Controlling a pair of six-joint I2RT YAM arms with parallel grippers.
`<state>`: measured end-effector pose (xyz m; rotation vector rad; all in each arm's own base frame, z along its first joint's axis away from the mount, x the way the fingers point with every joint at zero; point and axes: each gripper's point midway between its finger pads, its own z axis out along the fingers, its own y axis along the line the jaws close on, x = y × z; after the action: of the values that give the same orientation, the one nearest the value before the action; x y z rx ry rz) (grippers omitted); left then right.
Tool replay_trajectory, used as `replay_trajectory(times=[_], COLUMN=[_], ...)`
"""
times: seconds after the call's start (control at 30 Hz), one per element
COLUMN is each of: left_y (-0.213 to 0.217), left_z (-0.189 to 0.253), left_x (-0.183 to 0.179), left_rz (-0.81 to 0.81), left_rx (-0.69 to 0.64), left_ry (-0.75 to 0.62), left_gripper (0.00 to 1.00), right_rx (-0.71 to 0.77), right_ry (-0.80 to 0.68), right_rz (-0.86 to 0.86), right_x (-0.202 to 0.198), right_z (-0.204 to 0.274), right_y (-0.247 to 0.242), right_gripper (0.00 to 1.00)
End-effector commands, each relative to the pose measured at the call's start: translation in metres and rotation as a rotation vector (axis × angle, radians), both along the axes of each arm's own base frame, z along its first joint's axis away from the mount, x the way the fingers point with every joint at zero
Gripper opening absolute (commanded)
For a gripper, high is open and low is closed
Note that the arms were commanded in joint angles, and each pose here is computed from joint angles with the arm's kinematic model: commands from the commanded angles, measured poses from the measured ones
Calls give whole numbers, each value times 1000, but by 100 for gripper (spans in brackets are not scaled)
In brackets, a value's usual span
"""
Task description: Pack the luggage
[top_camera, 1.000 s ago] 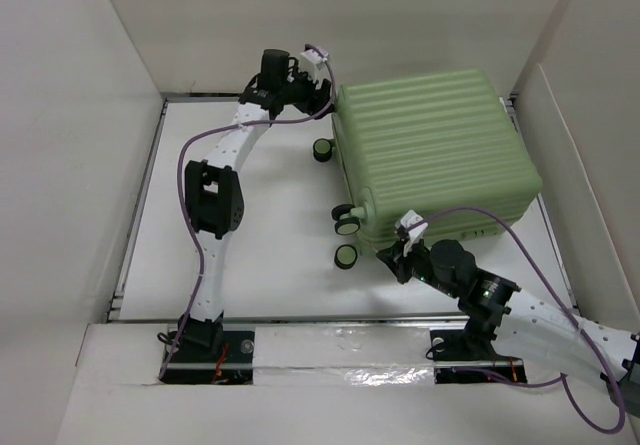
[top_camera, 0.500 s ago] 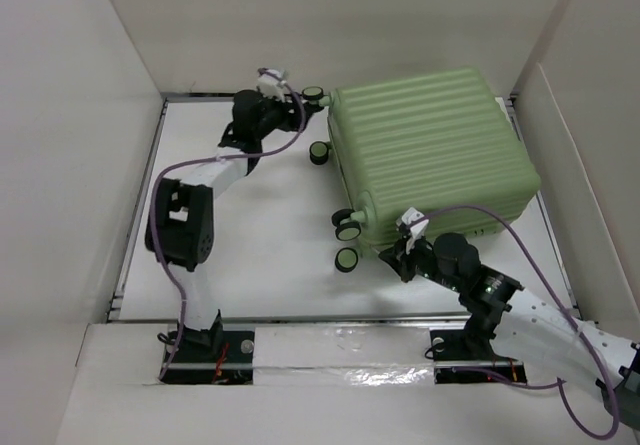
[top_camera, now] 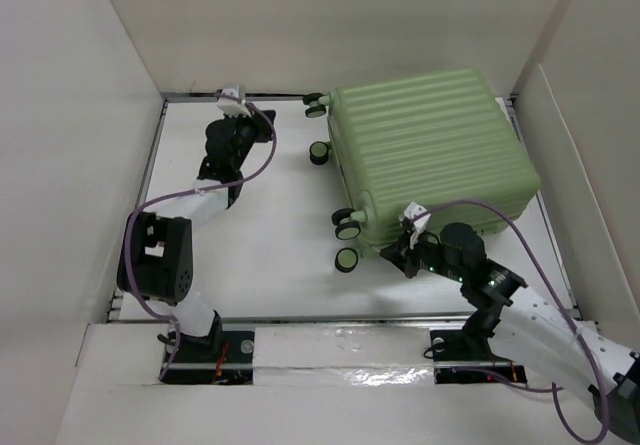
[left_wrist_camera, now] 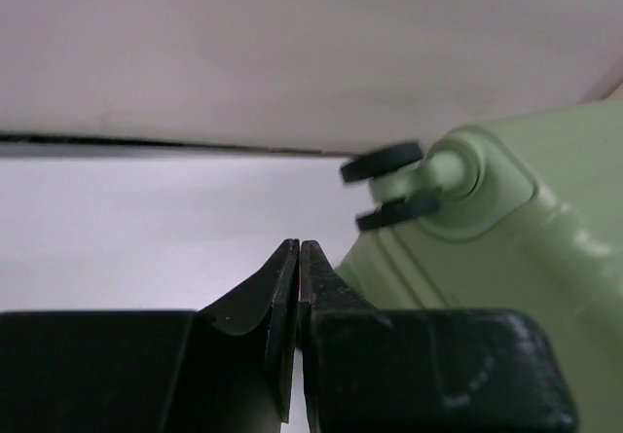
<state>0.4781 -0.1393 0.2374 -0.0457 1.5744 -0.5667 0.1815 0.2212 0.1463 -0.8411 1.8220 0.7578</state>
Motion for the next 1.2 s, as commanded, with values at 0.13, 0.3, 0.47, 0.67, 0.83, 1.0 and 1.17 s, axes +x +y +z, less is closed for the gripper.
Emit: replay_trajectory(times=[0.13, 0.3, 0.47, 0.67, 0.83, 1.0, 1.17], left_y=[-46, -72, -86, -90, -95, -101, -119], left_z=[69, 53, 39, 21, 16, 12, 10], left_x=[35, 47, 64, 71, 77, 74, 82], left_rz=[-225, -389, -461, -486, -535, -605, -647], left_rx=[24, 105, 177, 196, 247, 282, 331], left_ry=[-126, -38, 22, 52, 56, 66, 81], left_gripper=[42, 69, 70, 76, 77, 77, 78], right_rx=[206, 135, 195, 191, 141, 122, 81], right_ry=[-52, 59, 24, 0, 14, -29, 11], right_rz=[38, 149, 232, 262, 184, 83, 44], right_x=[-47, -63, -54, -54, -49, -41, -44], right_z=[43, 7, 16, 15, 2, 14, 7], right_y=[-7, 13, 57, 97, 79, 50, 29], right_gripper=[0, 0, 0, 0, 0, 0, 0])
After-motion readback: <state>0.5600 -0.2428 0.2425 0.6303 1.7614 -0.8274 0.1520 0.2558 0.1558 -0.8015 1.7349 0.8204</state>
